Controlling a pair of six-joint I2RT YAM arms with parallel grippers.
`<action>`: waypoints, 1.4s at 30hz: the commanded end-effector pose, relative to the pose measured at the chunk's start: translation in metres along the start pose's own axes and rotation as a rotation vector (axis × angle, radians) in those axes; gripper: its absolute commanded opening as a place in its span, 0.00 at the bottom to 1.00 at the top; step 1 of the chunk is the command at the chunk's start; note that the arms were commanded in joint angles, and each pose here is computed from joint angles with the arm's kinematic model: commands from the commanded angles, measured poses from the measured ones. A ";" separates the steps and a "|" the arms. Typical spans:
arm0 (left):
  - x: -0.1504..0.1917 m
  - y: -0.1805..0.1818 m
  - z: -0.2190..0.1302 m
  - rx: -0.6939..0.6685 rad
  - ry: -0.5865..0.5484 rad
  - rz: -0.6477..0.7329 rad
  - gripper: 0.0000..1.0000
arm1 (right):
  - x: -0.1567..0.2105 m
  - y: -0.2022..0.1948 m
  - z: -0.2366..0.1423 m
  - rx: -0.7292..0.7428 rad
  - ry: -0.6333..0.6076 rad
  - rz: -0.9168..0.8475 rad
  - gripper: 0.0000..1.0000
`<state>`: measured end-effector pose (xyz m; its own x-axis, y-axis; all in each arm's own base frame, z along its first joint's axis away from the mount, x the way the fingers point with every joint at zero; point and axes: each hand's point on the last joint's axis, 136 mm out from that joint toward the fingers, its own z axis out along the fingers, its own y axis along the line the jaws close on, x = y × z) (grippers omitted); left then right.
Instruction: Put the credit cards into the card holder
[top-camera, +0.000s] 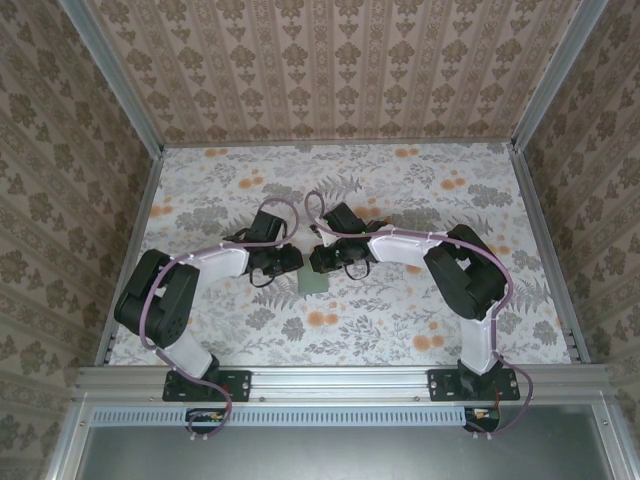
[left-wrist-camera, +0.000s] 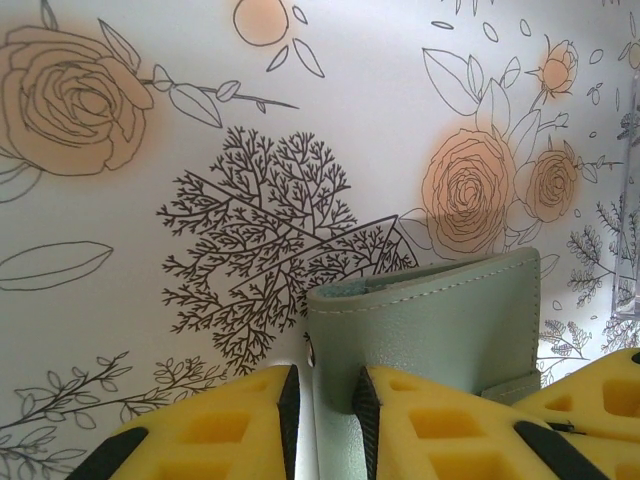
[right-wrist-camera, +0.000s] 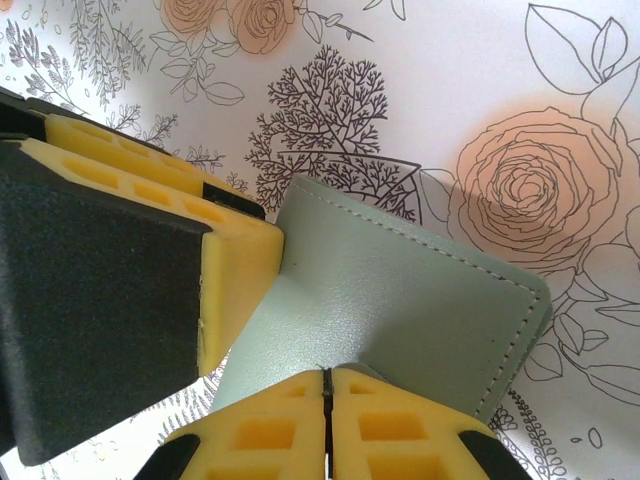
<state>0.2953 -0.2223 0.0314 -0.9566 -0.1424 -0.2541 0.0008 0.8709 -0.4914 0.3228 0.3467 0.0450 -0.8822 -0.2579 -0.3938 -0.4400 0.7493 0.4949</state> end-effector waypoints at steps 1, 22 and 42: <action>0.001 -0.001 -0.001 -0.018 0.011 0.012 0.26 | 0.018 -0.008 0.003 0.043 0.065 0.008 0.09; -0.002 -0.004 -0.002 -0.013 0.008 0.013 0.26 | 0.029 0.003 -0.003 0.026 0.101 -0.007 0.09; 0.001 -0.001 -0.003 -0.014 0.009 0.011 0.26 | 0.029 -0.010 0.009 0.091 0.094 -0.012 0.09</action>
<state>0.2946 -0.2220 0.0315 -0.9581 -0.1415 -0.2489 -0.0018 0.8724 -0.4888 0.3107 0.3462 0.0425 -0.8821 -0.2885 -0.3724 -0.4472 0.7614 0.4694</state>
